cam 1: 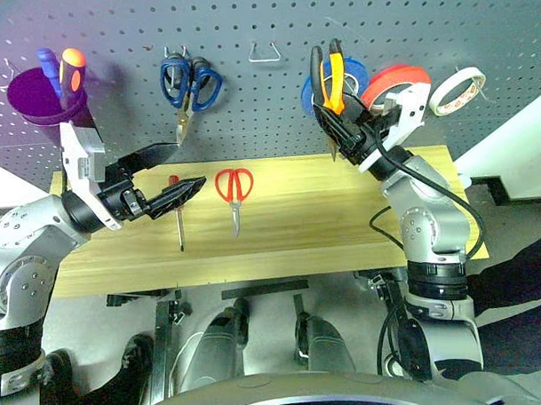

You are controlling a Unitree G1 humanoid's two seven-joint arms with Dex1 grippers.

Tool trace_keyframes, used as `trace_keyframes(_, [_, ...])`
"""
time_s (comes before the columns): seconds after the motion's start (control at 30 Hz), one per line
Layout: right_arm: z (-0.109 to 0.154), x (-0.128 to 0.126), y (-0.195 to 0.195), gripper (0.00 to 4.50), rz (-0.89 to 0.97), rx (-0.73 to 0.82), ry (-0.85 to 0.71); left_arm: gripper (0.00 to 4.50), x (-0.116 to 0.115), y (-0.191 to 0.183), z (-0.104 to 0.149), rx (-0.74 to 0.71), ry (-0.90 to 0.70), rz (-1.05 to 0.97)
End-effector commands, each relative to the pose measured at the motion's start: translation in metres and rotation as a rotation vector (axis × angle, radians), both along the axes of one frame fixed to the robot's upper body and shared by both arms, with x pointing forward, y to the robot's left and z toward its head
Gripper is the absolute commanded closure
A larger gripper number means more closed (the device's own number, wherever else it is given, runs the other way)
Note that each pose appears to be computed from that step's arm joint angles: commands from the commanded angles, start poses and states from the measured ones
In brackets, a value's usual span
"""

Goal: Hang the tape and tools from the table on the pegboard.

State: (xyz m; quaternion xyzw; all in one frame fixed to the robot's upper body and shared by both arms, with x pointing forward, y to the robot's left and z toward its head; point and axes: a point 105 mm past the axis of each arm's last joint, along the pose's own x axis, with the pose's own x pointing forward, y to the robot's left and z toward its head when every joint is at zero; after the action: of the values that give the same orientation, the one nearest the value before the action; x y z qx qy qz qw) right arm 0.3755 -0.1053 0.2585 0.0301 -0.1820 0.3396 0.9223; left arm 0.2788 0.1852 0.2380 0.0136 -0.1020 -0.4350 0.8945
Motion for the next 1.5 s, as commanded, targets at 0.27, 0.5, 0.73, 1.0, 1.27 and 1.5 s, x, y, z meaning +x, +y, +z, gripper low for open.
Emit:
trace_keyframes(0.27, [0.051,-0.016,0.01,2.31,0.017,0.036,-0.173,0.0,-0.002,-0.003,0.011,0.004,-0.053,-0.016])
trace_keyframes(0.5, [0.06,-0.01,0.016,2.31,0.02,0.053,-0.188,0.0,-0.001,-0.005,0.023,0.003,-0.093,-0.014])
trace_keyframes(0.73, [0.07,0.0,0.029,2.31,0.029,0.084,-0.209,0.0,-0.002,-0.008,0.027,-0.008,-0.106,-0.01])
trace_keyframes(1.0, [0.085,0.006,0.044,2.31,0.069,0.117,-0.249,0.0,-0.004,-0.008,0.032,-0.007,-0.122,0.003])
trace_keyframes(1.27, [0.099,0.007,0.051,2.31,0.089,0.129,-0.283,0.0,-0.005,-0.01,0.03,-0.011,-0.12,0.01])
trace_keyframes(1.5, [0.109,0.01,0.059,2.31,0.102,0.145,-0.294,0.0,-0.005,-0.01,0.029,-0.015,-0.117,0.01])
